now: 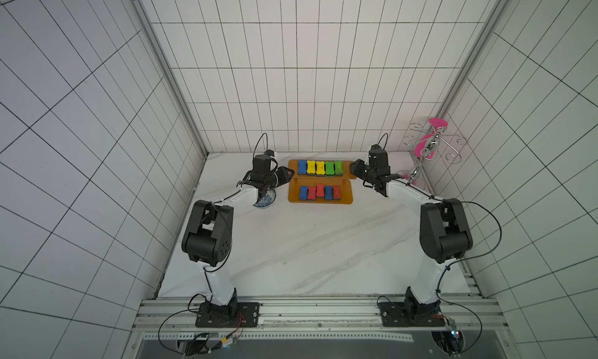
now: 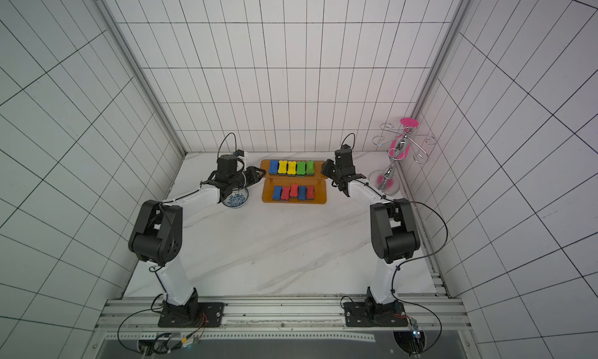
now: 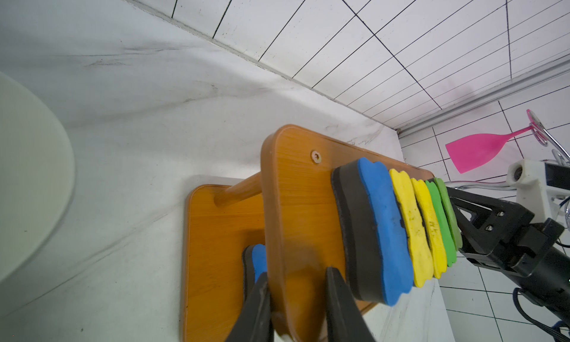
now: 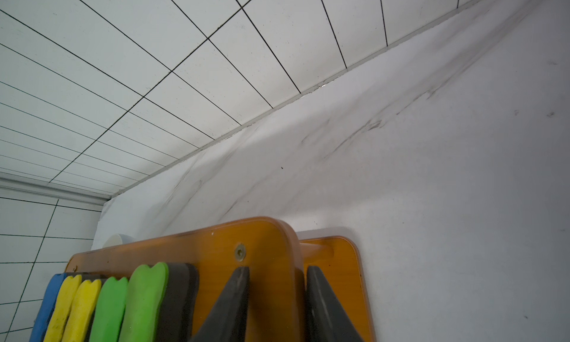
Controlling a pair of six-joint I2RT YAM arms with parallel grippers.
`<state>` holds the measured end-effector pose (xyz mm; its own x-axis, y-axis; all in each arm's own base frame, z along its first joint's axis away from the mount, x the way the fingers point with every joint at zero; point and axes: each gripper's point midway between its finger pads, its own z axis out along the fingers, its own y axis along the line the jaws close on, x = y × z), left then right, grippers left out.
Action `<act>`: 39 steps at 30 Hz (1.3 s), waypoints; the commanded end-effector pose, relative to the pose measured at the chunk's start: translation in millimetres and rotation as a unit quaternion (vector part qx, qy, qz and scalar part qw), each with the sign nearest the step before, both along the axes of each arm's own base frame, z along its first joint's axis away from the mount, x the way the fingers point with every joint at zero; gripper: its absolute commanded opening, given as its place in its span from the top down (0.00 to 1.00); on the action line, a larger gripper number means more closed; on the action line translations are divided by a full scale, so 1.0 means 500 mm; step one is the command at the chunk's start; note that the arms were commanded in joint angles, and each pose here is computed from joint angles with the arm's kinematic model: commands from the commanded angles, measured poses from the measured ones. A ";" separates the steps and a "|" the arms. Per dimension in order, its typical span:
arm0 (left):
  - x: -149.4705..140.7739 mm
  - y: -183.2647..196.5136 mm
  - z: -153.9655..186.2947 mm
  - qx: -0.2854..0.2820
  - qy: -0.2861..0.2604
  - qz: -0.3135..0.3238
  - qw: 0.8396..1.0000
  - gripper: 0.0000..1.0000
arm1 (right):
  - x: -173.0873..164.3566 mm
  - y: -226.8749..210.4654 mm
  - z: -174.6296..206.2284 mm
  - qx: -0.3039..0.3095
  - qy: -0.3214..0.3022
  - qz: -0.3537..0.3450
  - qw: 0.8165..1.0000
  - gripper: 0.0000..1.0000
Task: Remove the whiteboard erasers from the shelf
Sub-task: Move the shelf to the center of the board.
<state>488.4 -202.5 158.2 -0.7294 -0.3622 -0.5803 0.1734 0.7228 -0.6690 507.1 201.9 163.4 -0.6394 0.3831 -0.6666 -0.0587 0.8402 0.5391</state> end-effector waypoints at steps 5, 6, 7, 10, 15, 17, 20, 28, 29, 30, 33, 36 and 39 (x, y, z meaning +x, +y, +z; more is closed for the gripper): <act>-0.042 -0.027 -0.042 0.074 -0.011 -0.025 0.997 0.81 | -0.035 0.054 -0.003 -0.001 0.018 0.056 0.998 0.66; -0.040 -0.022 -0.042 0.077 -0.012 -0.018 0.997 0.80 | -0.034 0.055 -0.003 -0.001 0.019 0.057 0.998 0.66; -0.039 -0.018 -0.042 0.080 -0.012 -0.013 0.997 0.78 | -0.033 0.055 -0.003 -0.002 0.018 0.058 0.998 0.66; -0.036 -0.012 -0.046 0.084 -0.011 -0.004 0.996 0.73 | -0.032 0.053 -0.001 -0.003 0.018 0.059 0.998 0.65; -0.032 0.005 -0.054 0.086 -0.003 0.028 0.996 0.59 | -0.028 0.042 0.001 -0.007 0.017 0.054 0.998 0.60; -0.029 0.018 -0.045 0.085 -0.011 0.048 0.995 0.56 | -0.026 0.038 0.004 -0.009 0.015 0.050 0.999 0.56; -0.025 0.032 -0.021 0.089 -0.027 0.067 0.993 0.52 | -0.023 0.033 0.009 -0.016 0.012 0.047 0.999 0.52; -0.009 0.093 0.064 0.104 -0.077 0.138 0.982 0.46 | -0.017 0.012 0.058 -0.047 -0.005 0.035 0.998 0.46; -0.008 0.098 0.070 0.108 -0.079 0.144 0.981 0.46 | -0.017 0.011 0.063 -0.051 -0.005 0.036 0.998 0.46; -0.008 0.104 0.079 0.114 -0.082 0.148 0.979 0.46 | -0.017 0.010 0.068 -0.057 -0.004 0.036 0.998 0.46; -0.021 0.109 0.110 0.138 -0.094 0.150 0.974 0.46 | -0.024 0.001 0.092 -0.077 -0.009 0.032 0.997 0.45; -0.044 0.103 0.126 0.164 -0.100 0.143 0.971 0.45 | -0.043 -0.001 0.122 -0.100 -0.021 0.031 0.994 0.45; -0.071 0.082 0.126 0.207 -0.098 0.130 0.965 0.44 | -0.061 0.021 0.141 -0.130 -0.024 0.056 0.990 0.43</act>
<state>462.8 -158.6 208.6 -0.5138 -0.3119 -0.7992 0.0374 0.9225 -0.3841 486.5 206.0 207.0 -0.6583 0.2033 -0.7248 -0.1321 0.9167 0.3771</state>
